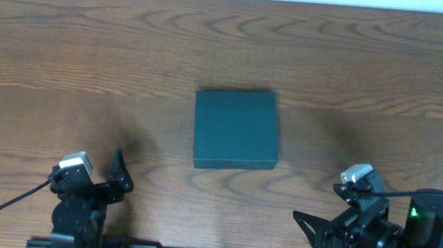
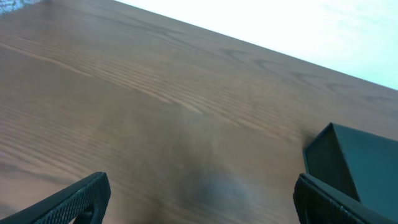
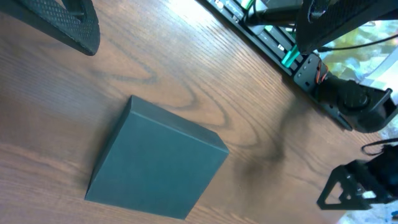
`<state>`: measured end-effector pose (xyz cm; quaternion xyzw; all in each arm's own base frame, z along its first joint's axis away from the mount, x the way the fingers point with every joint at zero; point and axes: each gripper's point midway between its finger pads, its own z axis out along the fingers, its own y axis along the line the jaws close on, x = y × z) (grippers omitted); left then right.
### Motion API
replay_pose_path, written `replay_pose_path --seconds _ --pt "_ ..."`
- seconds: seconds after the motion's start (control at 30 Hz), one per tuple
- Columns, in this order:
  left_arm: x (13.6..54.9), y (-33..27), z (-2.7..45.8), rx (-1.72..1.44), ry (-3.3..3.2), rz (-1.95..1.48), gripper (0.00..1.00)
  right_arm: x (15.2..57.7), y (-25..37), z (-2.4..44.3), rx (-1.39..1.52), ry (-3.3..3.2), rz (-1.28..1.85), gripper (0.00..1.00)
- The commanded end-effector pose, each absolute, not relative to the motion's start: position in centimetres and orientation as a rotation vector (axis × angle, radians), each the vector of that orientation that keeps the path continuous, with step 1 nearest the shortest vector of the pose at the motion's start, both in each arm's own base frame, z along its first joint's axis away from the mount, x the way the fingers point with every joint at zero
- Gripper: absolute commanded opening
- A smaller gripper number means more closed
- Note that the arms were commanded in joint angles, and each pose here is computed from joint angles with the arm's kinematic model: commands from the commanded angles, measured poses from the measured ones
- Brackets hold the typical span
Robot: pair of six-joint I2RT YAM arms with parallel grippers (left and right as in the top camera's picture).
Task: Pack container
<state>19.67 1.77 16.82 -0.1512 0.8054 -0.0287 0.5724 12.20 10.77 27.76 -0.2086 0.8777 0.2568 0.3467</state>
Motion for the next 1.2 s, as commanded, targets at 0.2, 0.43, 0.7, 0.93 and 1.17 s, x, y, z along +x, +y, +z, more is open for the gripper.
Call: replay_pose_path --seconds 0.2,0.43,0.7,0.93,1.17 --pt "21.3 1.8 14.6 -0.377 1.861 -0.07 0.95 12.1 10.8 27.7 -0.539 2.281 0.673 0.99" --pt "22.4 1.6 12.0 -0.37 1.861 -0.076 0.95 12.1 10.8 27.7 -0.54 2.281 0.673 0.99" --pt "22.5 1.6 12.0 -0.351 1.862 -0.063 0.95 12.1 10.8 27.7 -0.54 2.281 0.673 0.99" --pt "22.5 1.6 12.0 -0.351 1.862 -0.063 0.95 12.1 10.8 27.7 -0.539 2.281 0.673 0.99" --pt "22.5 1.6 12.0 -0.351 1.862 -0.063 0.95 12.1 10.8 27.7 -0.539 2.281 0.673 0.99"
